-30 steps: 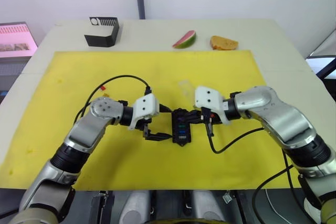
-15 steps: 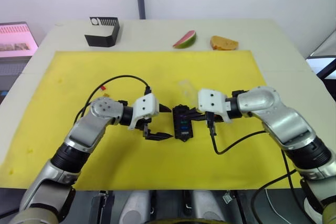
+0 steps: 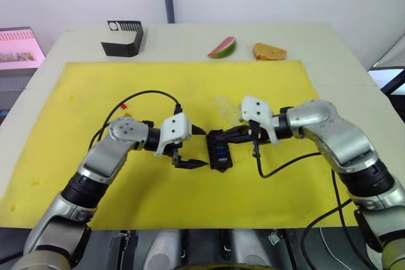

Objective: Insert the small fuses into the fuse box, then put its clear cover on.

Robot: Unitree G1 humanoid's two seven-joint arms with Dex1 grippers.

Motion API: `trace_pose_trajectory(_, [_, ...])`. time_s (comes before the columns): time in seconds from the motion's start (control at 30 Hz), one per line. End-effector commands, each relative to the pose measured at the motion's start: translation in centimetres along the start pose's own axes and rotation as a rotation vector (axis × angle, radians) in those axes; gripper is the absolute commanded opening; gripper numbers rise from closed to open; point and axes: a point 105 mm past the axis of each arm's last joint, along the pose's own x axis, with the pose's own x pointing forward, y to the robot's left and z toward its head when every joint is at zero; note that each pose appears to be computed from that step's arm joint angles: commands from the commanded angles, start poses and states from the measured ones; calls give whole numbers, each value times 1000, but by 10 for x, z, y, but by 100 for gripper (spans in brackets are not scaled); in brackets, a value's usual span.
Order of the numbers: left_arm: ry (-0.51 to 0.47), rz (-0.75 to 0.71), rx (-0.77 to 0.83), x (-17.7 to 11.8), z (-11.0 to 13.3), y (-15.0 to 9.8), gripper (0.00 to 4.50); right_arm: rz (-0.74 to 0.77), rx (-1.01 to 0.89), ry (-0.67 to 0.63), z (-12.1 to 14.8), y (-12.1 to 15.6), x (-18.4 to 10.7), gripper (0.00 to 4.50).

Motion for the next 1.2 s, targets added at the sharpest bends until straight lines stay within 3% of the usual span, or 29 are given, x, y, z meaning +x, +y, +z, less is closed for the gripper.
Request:
trace_pose_trajectory(0.03, [-14, 12, 36, -3, 7, 2, 445, 26, -67, -18, 13, 0, -5, 0])
trace_pose_trajectory(0.33, [-14, 15, 36, -4, 7, 0, 445, 55, -160, 14, 12, -2, 0, 0])
trace_pose_trajectory(1.2, [-13, 25, 31, -4, 8, 1, 445, 57, -162, 45, 3, -3, 4, 0])
